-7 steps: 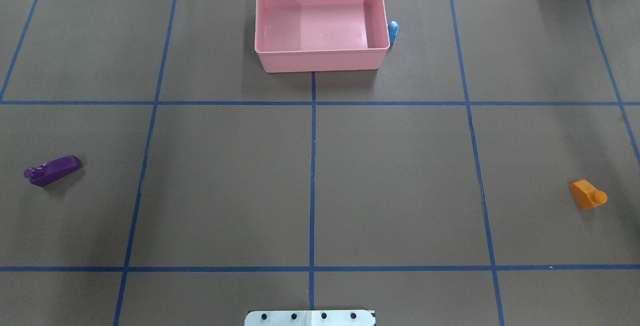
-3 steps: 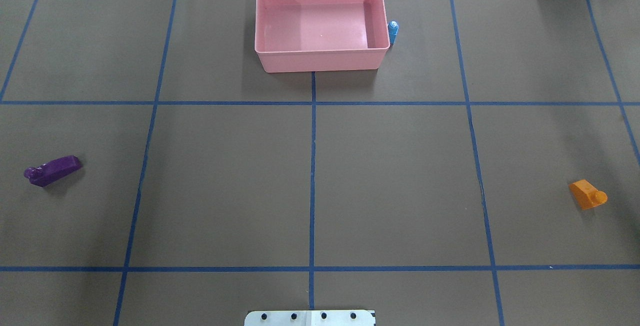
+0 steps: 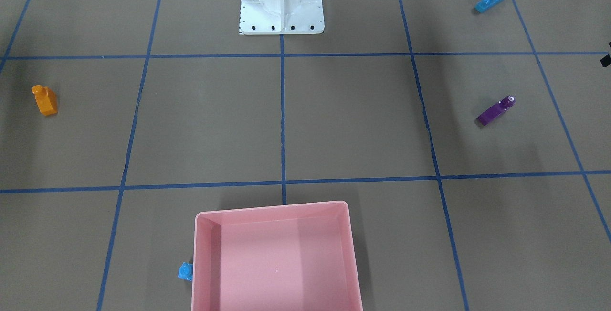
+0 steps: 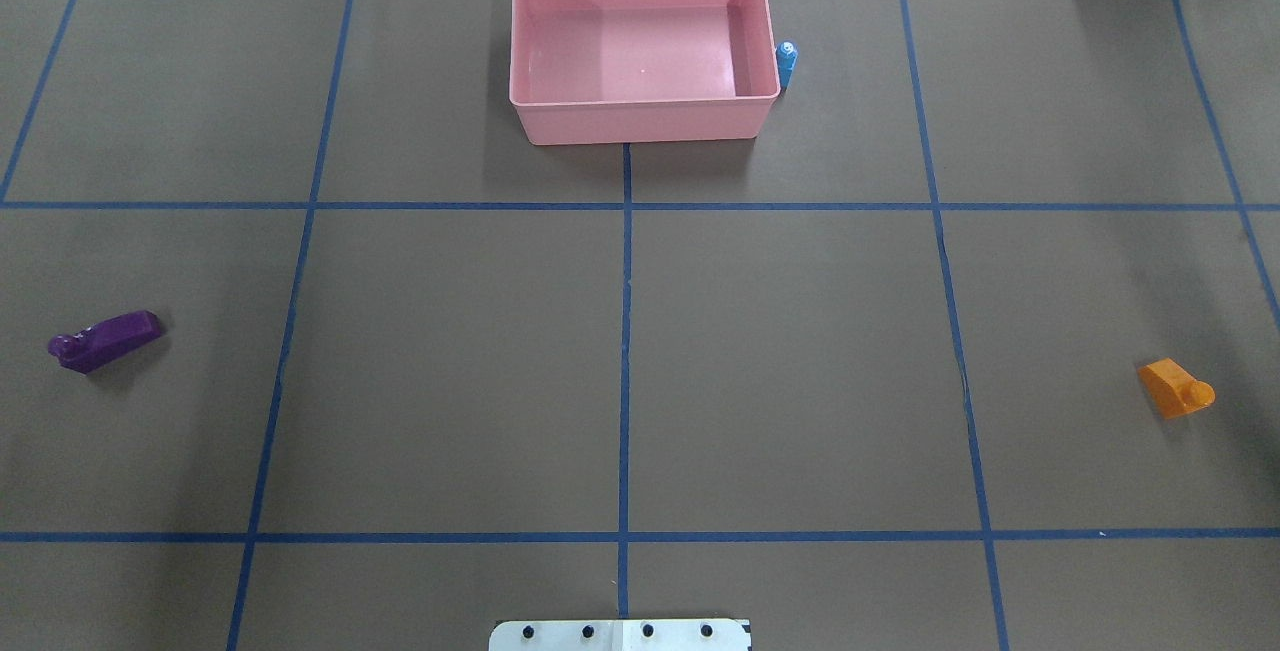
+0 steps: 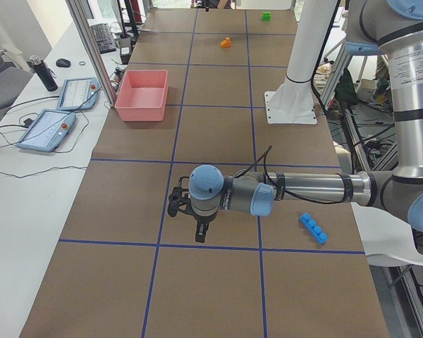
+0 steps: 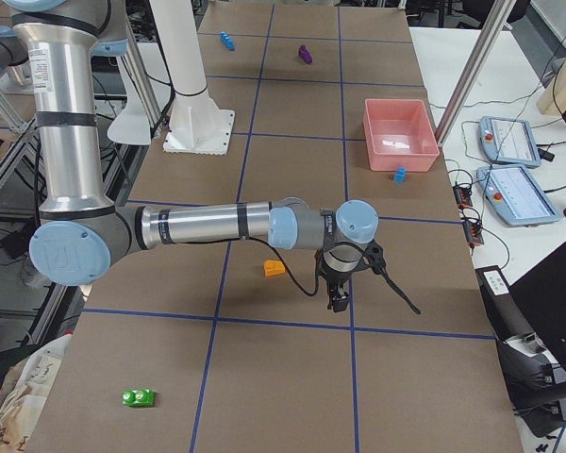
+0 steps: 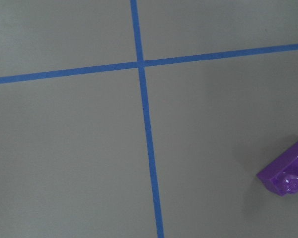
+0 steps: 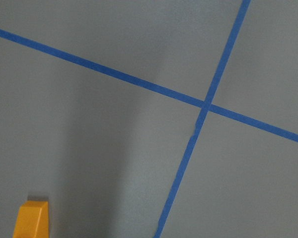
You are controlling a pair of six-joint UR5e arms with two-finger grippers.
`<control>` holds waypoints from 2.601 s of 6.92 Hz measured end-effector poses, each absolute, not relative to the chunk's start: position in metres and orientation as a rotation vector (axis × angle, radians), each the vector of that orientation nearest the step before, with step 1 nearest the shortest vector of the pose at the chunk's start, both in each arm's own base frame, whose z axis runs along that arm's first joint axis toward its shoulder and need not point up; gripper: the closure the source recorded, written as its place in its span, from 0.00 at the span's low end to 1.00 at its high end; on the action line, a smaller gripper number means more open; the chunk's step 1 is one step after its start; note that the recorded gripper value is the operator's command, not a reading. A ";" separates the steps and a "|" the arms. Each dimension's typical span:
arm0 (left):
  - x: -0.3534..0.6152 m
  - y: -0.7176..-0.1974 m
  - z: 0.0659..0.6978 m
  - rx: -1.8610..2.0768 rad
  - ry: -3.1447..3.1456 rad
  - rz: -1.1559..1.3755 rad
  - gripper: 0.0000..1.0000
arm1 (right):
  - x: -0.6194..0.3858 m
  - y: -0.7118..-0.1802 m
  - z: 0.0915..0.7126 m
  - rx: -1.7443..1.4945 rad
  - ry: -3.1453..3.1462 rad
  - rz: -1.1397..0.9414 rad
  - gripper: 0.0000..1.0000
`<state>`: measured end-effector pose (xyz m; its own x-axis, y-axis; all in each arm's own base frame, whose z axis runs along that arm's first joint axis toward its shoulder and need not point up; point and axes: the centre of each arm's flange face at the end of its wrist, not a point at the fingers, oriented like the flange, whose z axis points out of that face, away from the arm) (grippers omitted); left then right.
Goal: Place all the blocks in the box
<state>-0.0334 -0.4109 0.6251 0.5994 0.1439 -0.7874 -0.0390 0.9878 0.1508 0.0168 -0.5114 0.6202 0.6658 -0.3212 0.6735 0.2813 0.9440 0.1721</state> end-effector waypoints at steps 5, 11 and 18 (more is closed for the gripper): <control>0.064 -0.428 0.576 0.152 1.006 0.265 0.00 | -0.086 -0.507 0.602 -0.023 -0.881 -0.445 0.00; 0.088 -0.436 0.559 0.154 1.019 0.286 0.00 | -0.208 -0.448 0.608 -0.241 -0.774 -0.459 0.14; 0.188 -0.461 0.528 0.259 0.893 0.554 0.01 | -0.218 -0.437 0.556 -0.208 -0.760 -0.383 1.00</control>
<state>0.1880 -0.4611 0.5277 0.4999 0.5570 -0.6632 -0.3471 0.8304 0.4358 -0.2182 -0.4373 0.5562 0.6604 -0.2611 0.7041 0.4097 0.9110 -0.0464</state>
